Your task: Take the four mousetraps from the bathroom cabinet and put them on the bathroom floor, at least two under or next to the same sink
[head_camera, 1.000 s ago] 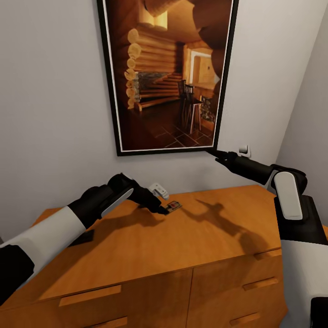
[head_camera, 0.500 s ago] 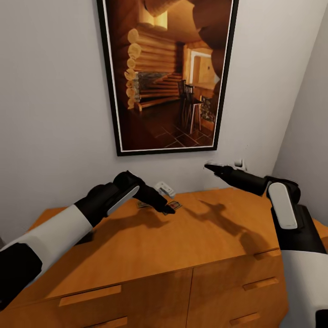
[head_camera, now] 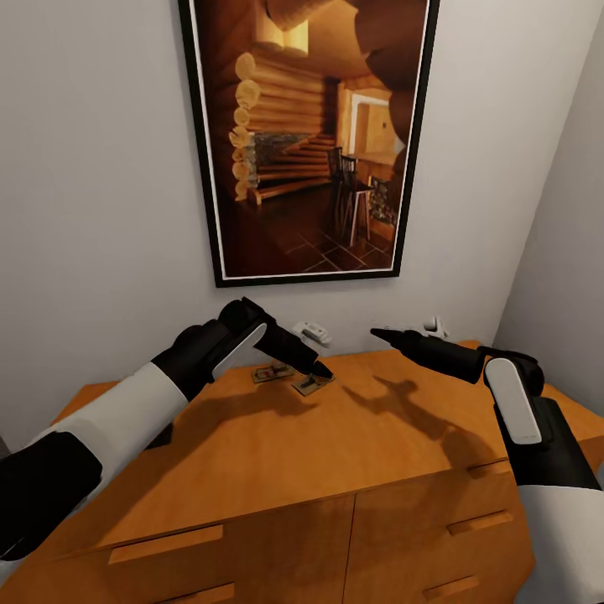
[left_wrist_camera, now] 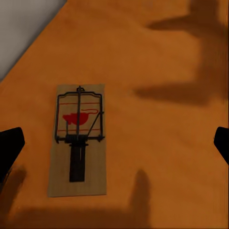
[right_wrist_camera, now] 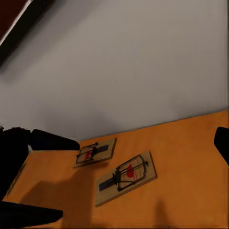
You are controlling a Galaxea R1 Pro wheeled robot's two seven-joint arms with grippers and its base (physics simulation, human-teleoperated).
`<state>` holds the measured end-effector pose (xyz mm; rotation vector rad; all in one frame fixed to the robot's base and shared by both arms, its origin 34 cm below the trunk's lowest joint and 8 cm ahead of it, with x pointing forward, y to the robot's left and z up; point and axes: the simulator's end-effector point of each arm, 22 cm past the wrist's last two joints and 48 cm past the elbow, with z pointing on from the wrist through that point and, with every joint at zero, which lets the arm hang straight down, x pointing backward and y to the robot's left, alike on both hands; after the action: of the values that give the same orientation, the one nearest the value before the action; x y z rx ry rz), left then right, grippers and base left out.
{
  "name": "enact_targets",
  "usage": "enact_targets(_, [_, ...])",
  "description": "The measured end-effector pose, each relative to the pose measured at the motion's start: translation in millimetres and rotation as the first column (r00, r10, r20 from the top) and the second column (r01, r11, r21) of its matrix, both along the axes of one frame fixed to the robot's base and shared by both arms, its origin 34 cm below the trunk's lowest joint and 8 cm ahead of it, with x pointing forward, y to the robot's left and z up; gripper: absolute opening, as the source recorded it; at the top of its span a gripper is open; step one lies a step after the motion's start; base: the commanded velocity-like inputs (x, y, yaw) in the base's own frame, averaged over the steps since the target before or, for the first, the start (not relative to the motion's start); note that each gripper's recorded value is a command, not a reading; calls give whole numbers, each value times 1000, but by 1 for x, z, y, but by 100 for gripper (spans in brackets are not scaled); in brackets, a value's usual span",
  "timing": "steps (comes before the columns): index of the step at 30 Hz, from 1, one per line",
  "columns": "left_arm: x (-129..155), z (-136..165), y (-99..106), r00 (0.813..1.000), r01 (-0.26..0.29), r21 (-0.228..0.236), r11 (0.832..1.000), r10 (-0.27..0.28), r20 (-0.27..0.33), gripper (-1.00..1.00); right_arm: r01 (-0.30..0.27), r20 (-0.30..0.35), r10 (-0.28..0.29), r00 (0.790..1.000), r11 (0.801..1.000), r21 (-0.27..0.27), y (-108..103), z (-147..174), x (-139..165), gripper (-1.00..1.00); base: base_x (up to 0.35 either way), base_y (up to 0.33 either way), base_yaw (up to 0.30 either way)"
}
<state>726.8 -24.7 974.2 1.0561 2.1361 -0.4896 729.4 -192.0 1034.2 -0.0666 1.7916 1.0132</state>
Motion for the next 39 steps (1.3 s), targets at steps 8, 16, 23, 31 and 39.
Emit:
enact_targets(8, [6,30,-16,1000,-3,-43,999,4,14,100,-1,-13,1,1000,1000,0,1,-8,-2,100,0,0,0])
enact_targets(16, [8,54,-33,1000,4,-69,998,-2,25,100,-3,-13,3,1000,1000,0,2,-8,-2,100,0,0,0])
enact_targets(23, [7,69,-49,999,18,-67,998,-16,36,100,-3,-13,3,1000,1000,0,2,-8,-2,100,0,0,0])
enact_targets(31, [13,84,-51,999,8,-58,998,-5,49,100,-4,-13,4,1000,1000,0,2,-8,-2,100,0,0,0])
enact_targets(39, [76,29,73,920,-342,75,937,350,-177,100,-3,-14,3,1000,1000,0,2,-8,-2,100,0,0,0])
